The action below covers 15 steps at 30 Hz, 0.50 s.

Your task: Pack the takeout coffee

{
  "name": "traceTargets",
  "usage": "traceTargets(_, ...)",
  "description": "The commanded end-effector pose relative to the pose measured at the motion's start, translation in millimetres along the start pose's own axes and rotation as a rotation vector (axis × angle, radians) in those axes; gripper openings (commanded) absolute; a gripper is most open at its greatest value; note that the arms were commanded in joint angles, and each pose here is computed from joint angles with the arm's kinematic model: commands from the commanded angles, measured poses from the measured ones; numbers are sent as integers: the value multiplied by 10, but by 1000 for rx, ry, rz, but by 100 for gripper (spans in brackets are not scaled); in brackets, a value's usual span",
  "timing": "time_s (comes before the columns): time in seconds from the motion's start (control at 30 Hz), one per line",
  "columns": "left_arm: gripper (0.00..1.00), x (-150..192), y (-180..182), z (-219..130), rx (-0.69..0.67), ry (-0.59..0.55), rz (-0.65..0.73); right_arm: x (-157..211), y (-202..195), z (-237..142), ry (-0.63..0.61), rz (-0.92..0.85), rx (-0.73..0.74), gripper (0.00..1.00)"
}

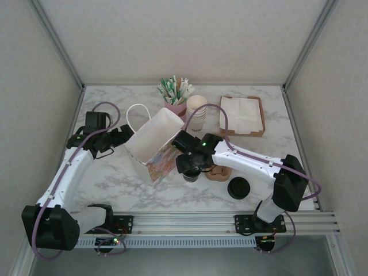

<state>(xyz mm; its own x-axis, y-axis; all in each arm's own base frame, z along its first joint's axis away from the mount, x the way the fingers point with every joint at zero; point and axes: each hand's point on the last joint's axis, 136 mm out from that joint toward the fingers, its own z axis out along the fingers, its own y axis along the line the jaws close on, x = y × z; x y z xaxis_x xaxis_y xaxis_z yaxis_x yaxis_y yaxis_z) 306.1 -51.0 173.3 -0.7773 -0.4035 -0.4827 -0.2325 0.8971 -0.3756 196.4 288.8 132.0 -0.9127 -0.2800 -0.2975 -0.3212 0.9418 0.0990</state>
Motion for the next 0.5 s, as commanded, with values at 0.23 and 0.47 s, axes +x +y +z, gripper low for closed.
traceTargets(0.23,97,-11,-54,-28,9,6,13,100,15,-9,26,6,-5,76)
traceTargets(0.47,97,-10,-56,-22,9,8,14,164,25,102,55,4,5,77)
